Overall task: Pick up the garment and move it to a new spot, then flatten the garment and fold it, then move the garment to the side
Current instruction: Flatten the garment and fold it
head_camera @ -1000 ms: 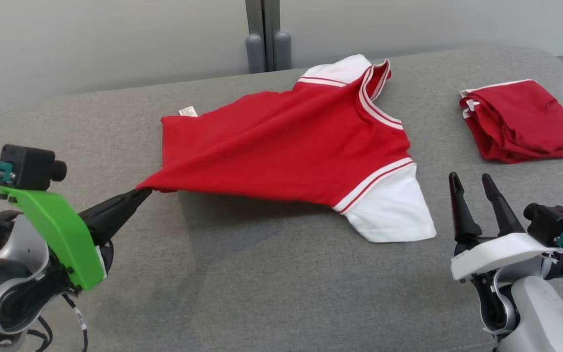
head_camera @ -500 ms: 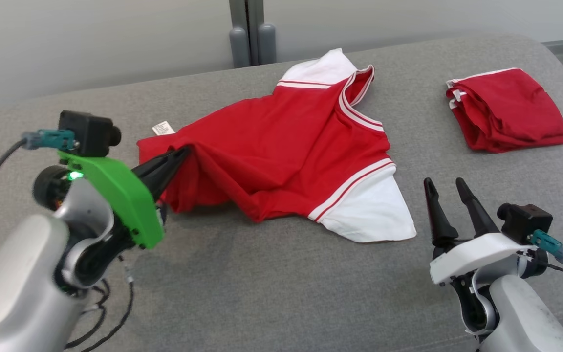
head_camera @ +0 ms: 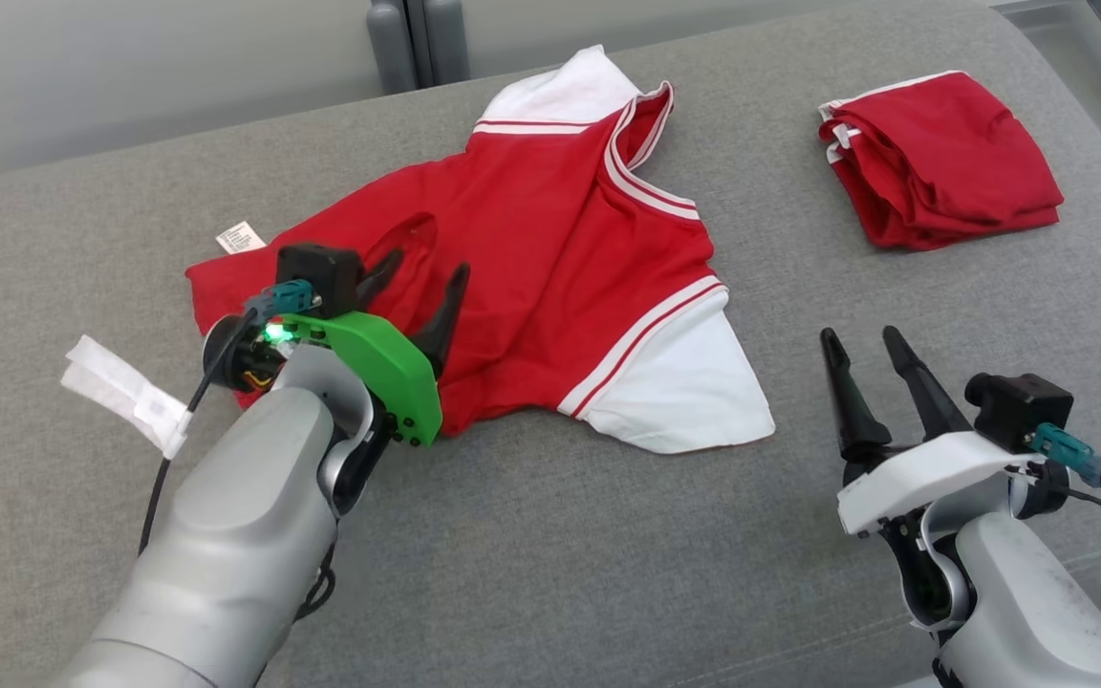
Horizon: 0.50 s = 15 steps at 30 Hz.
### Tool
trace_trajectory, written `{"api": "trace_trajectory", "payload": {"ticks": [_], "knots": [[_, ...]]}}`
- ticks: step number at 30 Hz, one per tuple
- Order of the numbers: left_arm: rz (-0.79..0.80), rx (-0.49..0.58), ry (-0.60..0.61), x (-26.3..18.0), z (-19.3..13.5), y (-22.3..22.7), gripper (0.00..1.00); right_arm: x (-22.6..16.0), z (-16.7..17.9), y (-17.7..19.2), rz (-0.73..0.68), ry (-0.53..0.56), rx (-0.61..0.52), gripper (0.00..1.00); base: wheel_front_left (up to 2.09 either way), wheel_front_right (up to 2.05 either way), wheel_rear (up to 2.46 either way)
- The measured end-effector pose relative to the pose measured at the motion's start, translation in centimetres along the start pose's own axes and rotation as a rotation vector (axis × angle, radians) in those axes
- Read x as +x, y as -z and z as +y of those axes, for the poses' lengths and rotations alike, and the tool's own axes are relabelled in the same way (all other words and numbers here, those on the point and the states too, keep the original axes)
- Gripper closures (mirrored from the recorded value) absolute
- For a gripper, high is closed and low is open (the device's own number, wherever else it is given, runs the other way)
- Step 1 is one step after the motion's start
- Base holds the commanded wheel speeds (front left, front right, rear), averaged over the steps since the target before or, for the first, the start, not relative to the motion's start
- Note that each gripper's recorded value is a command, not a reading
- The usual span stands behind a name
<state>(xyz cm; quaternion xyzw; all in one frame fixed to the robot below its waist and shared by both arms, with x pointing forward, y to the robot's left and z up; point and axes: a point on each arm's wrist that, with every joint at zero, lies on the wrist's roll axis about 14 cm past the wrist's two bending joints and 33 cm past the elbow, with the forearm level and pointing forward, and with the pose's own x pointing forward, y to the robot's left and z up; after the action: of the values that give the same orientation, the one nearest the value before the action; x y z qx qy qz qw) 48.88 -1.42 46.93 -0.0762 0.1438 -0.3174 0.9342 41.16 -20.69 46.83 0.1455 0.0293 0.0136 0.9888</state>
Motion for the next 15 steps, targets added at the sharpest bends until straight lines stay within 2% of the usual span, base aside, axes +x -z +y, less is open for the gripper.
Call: {"api": "trace_trajectory", "payload": {"ticks": [7, 11, 15], "knots": [[-0.112, 0.027, -0.026, -0.6, 1.0, -2.8, 0.00, 0.0, 0.7, 0.6, 0.012, -0.014, 0.015, 0.00, 0.00, 0.00, 0.00], [-0.198, 0.045, -0.098, -2.9, 3.5, -5.4, 0.00, 0.2, 2.0, 0.2, -0.003, -0.047, 0.022, 0.00, 0.00, 0.00, 0.00], [-0.197, 0.034, -0.151, -5.7, 4.7, -4.2, 0.00, 0.3, 3.1, 0.3, -0.002, -0.079, 0.023, 0.00, 0.00, 0.00, 0.00]]}}
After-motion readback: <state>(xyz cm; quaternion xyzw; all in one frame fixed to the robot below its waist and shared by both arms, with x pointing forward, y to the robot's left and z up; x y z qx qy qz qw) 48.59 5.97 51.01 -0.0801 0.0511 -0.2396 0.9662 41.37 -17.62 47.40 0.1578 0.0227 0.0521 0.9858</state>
